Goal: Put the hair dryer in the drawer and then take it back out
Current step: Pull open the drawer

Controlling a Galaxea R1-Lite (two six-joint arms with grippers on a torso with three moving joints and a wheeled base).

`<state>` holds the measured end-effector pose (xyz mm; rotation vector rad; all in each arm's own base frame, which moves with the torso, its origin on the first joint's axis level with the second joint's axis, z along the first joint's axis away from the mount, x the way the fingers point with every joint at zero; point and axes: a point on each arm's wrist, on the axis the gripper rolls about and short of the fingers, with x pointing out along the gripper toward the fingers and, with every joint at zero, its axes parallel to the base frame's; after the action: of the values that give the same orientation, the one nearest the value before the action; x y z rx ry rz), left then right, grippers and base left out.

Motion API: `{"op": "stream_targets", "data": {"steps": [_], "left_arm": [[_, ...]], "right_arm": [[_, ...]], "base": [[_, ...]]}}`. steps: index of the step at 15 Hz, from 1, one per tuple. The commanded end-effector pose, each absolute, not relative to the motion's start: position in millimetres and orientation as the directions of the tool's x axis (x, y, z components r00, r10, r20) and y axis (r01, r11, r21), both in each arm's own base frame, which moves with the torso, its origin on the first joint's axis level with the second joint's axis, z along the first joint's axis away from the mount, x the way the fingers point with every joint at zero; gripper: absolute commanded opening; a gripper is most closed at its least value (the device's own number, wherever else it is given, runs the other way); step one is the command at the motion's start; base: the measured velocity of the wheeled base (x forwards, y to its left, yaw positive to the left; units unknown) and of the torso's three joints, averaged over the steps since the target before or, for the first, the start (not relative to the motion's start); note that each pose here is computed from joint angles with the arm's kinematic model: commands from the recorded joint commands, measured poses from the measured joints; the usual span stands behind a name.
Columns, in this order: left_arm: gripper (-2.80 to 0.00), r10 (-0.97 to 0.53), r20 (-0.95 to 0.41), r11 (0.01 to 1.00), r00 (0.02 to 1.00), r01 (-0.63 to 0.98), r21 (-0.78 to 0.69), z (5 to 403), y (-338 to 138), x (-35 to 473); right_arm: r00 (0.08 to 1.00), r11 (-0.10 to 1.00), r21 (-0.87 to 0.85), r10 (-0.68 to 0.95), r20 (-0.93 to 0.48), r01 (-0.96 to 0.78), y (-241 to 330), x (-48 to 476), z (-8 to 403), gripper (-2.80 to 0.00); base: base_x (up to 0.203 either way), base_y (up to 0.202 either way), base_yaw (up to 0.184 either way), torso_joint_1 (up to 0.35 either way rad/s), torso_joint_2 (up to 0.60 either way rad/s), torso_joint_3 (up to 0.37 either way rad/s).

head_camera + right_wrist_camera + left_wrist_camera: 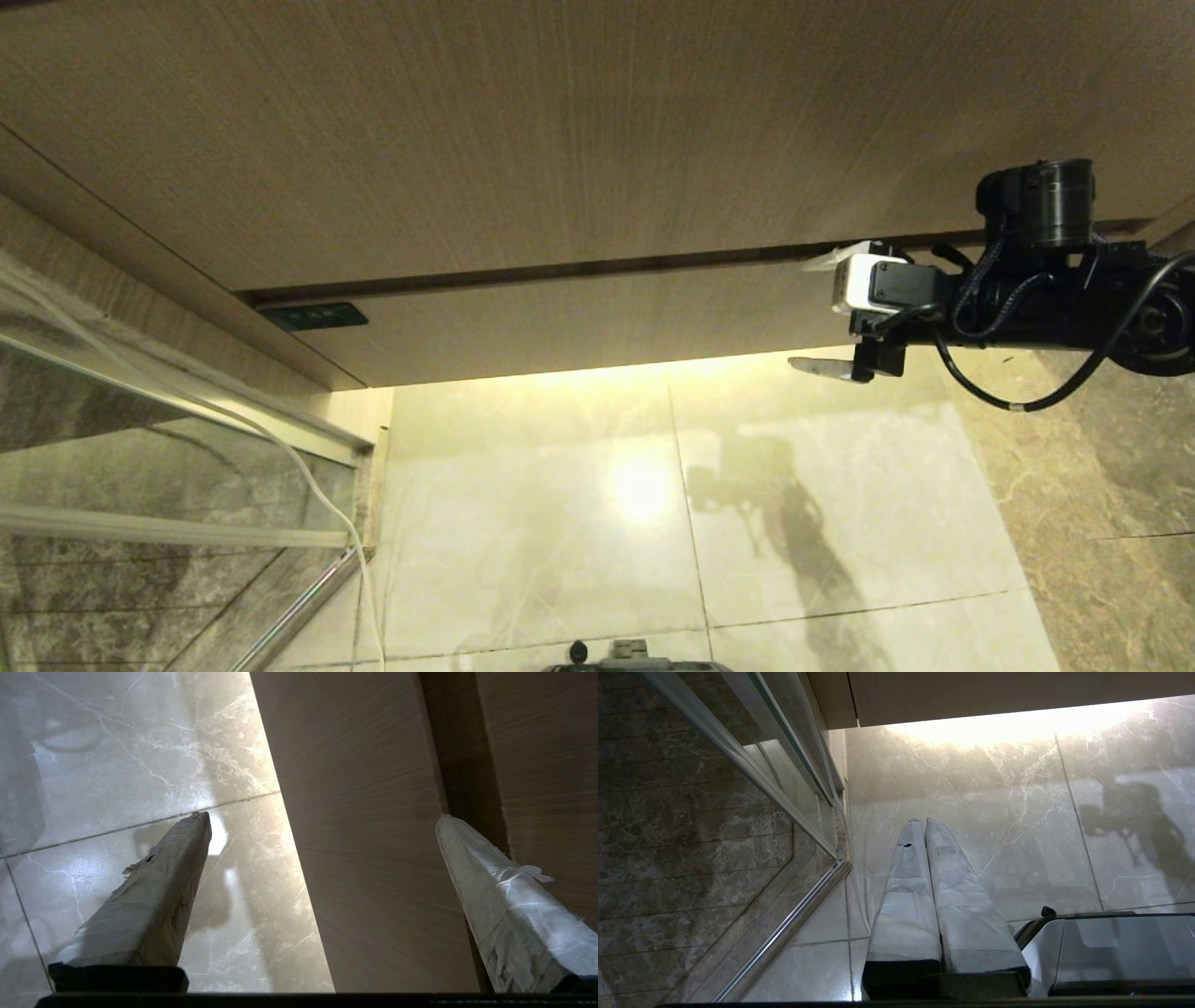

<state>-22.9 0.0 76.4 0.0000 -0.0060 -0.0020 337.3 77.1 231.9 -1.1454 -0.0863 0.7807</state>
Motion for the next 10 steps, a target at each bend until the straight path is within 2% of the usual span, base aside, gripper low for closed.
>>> {"op": "stream_targets", "data": {"steps": [1,10], "left_arm": [[-2.80,-0.002,0.006,1.000,1.000,0.002,0.000,76.4,0.0,-22.9],[-2.80,-0.002,0.006,1.000,1.000,0.002,0.000,76.4,0.0,-22.9]], "right_arm": [[0.729,0.171,-0.835,0.596,-0.336,-0.524,78.7,344.4,223.1,0.00],[0.765,0.196,-0.847,0.561,-0.317,-0.495,77.5,374.9,223.4,0.00]], "base": [[0.000,0.000,0.000,0.000,0.00,0.000],[0.000,0.000,0.000,0.000,0.00,0.000]]}}
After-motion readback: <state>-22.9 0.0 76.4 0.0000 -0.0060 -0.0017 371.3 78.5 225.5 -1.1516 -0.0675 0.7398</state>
